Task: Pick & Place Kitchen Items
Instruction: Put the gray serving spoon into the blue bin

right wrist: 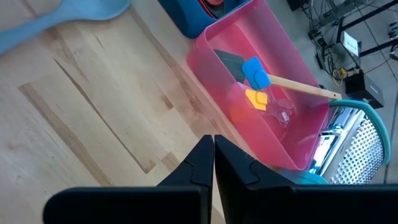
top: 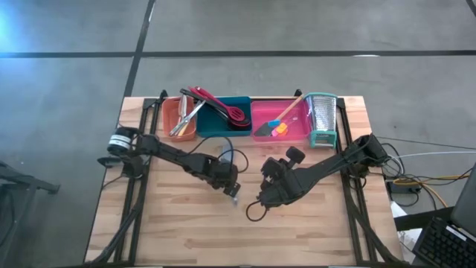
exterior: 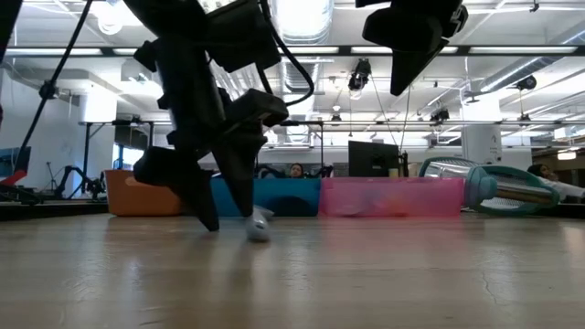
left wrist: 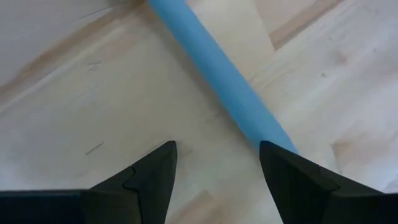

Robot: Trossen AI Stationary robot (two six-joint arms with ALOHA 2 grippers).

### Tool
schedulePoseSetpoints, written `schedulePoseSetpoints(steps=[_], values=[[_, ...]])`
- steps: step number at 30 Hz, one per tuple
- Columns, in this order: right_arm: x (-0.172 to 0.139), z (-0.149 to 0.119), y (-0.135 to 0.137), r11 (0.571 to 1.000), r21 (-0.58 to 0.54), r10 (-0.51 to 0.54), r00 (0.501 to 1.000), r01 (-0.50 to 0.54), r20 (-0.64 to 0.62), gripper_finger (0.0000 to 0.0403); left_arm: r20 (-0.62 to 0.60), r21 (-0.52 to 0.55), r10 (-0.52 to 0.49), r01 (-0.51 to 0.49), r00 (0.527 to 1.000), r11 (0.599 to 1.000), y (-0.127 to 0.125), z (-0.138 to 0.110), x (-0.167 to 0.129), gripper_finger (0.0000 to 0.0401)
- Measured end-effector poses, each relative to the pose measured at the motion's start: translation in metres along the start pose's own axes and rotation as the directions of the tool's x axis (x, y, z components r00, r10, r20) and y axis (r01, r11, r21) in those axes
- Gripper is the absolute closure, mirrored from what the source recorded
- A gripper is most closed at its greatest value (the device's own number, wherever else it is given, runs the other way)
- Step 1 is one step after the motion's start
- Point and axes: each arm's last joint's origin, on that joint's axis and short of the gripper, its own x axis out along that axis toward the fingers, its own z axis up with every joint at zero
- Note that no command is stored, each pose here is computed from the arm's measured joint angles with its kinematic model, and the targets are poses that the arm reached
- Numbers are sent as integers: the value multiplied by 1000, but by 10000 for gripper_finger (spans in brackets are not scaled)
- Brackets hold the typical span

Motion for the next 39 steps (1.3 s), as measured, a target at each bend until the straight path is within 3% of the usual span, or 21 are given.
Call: schedulePoseSetpoints(steps=[19, 26, 35, 39], values=[[0, 0, 0, 1000, -7, -1, 1000, 1, 0, 394, 91, 31, -149, 147, 985, 989, -30, 16, -19, 163], [0, 0, 0, 1000, -6, -1, 1000, 1, 1, 394, 78, -22, -63, 65, 995, 998, -21, 19, 4, 163], [0, 0, 1, 1000, -3, 6, 1000, -6, 5, 394, 127, -30, -232, 238, 964, 971, -30, 36, 32, 163], [-1, 0, 2, 1000, -5, 11, 1000, -11, 4, 394, 139, -53, -250, 259, 958, 964, -29, 41, 35, 163]])
